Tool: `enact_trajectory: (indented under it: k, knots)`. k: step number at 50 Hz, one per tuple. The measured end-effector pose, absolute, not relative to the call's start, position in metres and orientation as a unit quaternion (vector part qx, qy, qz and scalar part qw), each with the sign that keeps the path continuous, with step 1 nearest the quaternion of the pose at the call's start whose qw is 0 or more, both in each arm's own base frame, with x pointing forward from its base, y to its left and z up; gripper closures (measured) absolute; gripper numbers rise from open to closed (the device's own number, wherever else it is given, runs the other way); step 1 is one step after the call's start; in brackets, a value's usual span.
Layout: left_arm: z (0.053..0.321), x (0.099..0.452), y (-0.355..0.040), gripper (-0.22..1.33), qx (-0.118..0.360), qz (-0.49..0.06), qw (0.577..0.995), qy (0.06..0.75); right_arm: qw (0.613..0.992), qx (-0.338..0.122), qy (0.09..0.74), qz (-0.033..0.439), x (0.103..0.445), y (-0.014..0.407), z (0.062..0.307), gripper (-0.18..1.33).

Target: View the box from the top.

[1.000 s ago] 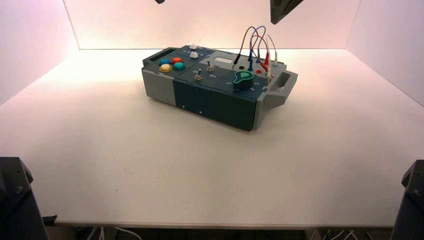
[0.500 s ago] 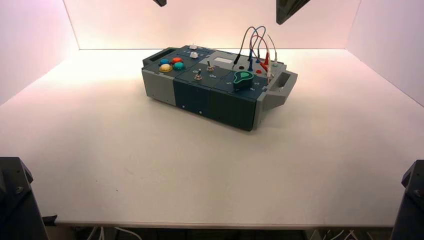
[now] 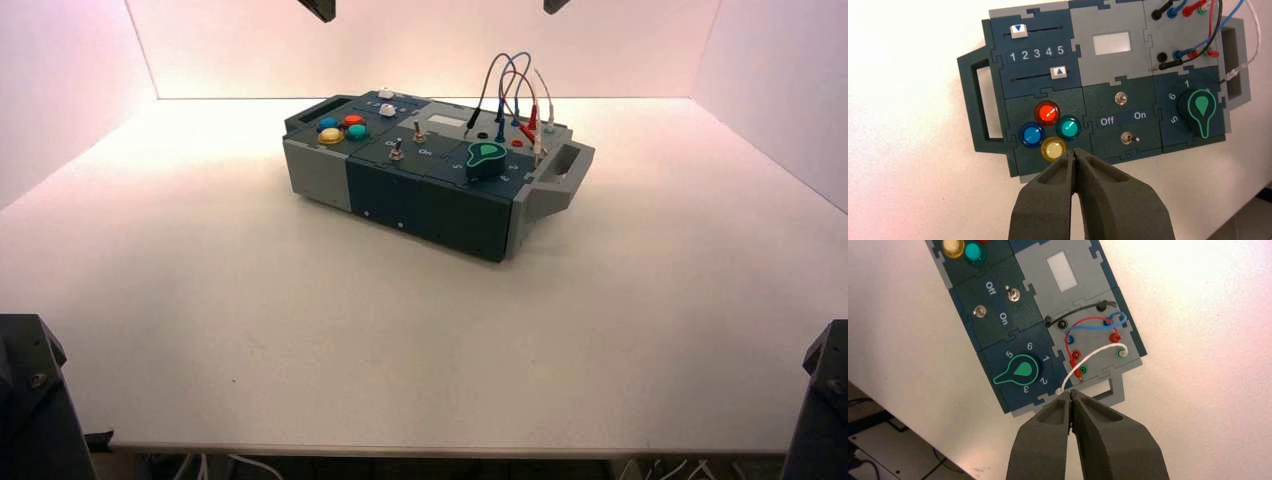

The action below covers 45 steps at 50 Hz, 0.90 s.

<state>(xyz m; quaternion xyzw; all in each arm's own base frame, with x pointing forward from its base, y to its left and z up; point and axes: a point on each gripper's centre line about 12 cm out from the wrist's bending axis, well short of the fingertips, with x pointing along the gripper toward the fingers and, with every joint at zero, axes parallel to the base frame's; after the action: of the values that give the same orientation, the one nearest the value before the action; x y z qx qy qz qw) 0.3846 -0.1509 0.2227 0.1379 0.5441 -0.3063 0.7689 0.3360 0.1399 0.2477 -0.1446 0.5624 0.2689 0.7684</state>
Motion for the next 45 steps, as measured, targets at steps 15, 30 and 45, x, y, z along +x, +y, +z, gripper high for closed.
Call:
enact_trajectory:
  k: [15,30,45]
  knots:
    - [0.222,0.382,-0.149,1.27,0.139,-0.303,0.779,0.531,0.767,-0.145,0.565,0.269,0.335,0.140,0.248,1.28]
    - [0.227,0.377,-0.148,1.27,0.140,-0.308,0.773,0.538,0.759,-0.145,0.576,0.268,0.330,0.137,0.239,1.28]
    - [0.235,0.376,-0.145,1.27,0.139,-0.305,0.779,0.530,0.755,-0.148,0.580,0.267,0.328,0.136,0.234,1.28]
